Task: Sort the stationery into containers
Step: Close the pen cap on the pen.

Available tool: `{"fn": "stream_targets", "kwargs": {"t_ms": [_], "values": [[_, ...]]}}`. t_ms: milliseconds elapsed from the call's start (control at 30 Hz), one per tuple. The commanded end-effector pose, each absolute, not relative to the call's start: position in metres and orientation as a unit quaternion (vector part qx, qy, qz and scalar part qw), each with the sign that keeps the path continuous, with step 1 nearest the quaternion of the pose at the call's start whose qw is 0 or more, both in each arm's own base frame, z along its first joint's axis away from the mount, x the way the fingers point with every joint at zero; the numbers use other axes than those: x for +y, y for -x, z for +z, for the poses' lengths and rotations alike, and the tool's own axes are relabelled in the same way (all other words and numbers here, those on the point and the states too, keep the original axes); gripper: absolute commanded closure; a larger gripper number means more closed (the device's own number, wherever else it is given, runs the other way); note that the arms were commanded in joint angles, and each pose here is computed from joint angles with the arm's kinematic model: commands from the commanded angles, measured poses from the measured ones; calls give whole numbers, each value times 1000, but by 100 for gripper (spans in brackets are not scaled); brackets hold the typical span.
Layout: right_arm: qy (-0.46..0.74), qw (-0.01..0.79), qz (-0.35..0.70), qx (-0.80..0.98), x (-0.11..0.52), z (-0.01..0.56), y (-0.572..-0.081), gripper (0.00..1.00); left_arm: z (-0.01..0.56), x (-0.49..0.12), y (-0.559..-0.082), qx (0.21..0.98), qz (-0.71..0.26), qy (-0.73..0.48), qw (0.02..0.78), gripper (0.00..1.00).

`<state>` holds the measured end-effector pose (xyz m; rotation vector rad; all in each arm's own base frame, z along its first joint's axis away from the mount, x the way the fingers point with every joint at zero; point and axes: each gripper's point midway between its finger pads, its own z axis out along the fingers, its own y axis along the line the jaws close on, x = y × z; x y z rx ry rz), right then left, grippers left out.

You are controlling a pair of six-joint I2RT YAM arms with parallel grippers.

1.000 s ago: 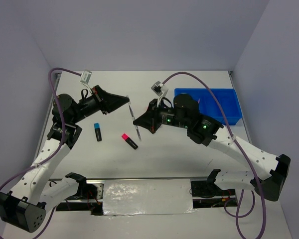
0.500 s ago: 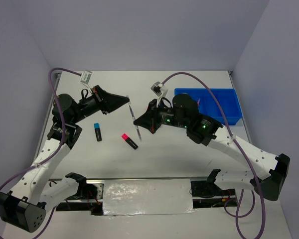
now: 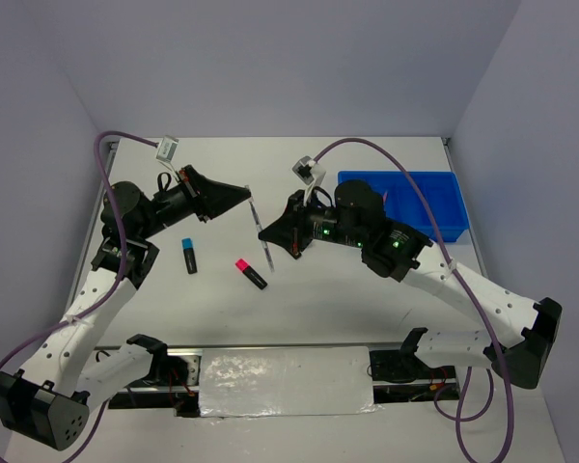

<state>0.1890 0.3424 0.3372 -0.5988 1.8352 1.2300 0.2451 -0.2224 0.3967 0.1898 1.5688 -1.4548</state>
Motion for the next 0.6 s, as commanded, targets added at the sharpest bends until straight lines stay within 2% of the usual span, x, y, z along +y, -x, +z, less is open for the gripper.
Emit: {"fn": "stream_targets", "kwargs": {"t_ms": [0,567], "values": [[238,443,500,705,341,366,-193,100,411,-223,-241,619,-592,-110,504,100],[242,469,498,688,348,393,-212,100,410,-227,-235,614,-607,-119,490,100]]}}
